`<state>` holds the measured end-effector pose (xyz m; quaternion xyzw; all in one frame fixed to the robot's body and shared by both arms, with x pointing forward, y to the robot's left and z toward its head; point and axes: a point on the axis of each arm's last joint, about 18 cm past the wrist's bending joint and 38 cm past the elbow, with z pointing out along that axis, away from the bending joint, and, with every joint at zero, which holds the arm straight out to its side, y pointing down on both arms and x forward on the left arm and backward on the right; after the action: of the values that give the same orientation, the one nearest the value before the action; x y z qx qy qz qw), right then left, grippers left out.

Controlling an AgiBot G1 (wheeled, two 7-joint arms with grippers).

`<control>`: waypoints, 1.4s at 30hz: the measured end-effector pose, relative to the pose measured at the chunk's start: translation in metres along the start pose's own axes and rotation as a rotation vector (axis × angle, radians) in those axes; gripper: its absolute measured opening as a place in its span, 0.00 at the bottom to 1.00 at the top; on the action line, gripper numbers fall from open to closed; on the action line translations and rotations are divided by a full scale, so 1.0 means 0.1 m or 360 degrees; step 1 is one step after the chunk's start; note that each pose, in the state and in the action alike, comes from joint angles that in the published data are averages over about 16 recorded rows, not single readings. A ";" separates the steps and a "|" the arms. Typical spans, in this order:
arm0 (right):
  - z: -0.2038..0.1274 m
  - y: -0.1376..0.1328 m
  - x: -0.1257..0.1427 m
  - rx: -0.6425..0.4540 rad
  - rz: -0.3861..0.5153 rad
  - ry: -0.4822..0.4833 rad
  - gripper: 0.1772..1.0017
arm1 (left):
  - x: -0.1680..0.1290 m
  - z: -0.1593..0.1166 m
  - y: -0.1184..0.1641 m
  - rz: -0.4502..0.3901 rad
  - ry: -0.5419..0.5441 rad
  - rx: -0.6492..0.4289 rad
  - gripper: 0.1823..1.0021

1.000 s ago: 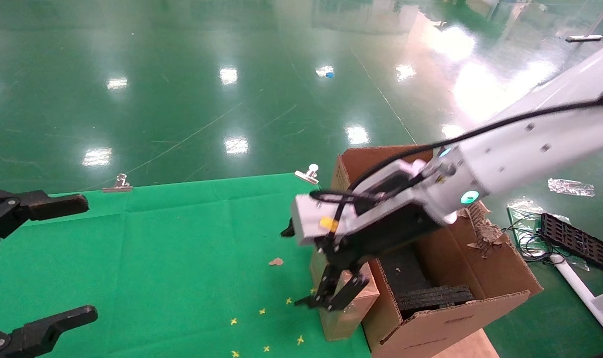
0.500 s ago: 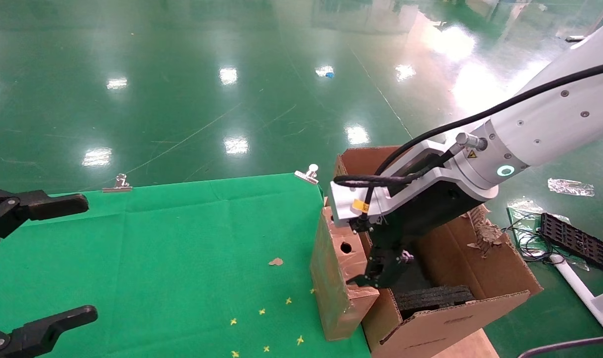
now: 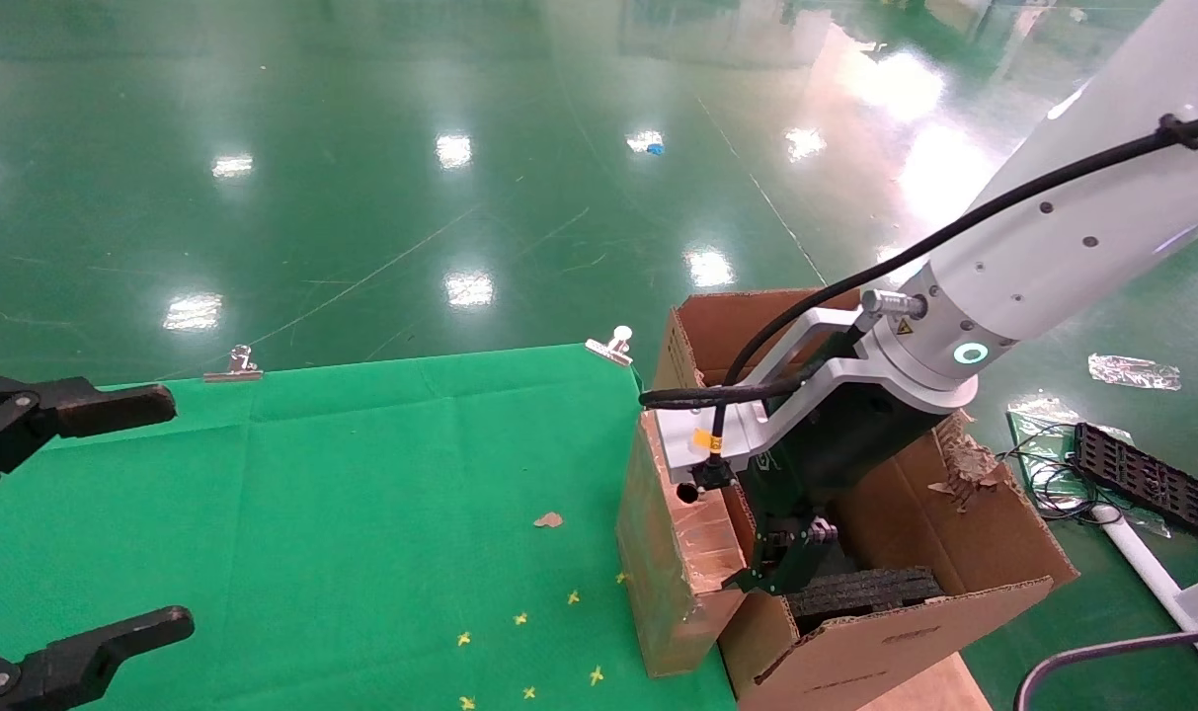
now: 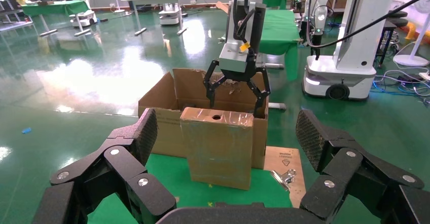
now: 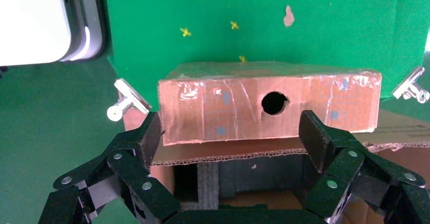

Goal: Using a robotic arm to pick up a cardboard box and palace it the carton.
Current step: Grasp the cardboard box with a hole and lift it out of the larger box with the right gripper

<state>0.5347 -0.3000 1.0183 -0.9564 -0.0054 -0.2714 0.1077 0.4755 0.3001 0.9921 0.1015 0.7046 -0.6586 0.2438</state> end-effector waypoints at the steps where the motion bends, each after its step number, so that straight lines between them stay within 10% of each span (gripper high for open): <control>1: 0.00 0.00 0.00 -0.0011 0.0003 -0.0001 1.00 | 0.00 0.00 0.00 0.0000 0.0000 0.0000 1.00; 24: 0.06 -0.06 0.15 -0.0160 0.0134 0.0085 1.00 | 0.00 0.00 0.00 0.0000 0.0000 0.0000 1.00; 42: 0.03 0.03 0.36 0.0018 0.1308 0.0064 1.00 | 0.00 0.00 0.00 0.0000 0.0000 0.0000 1.00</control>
<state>0.5669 -0.3040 1.0335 -0.8729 0.3775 -0.2244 0.2126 0.4755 0.3001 0.9921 0.1015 0.7046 -0.6586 0.2438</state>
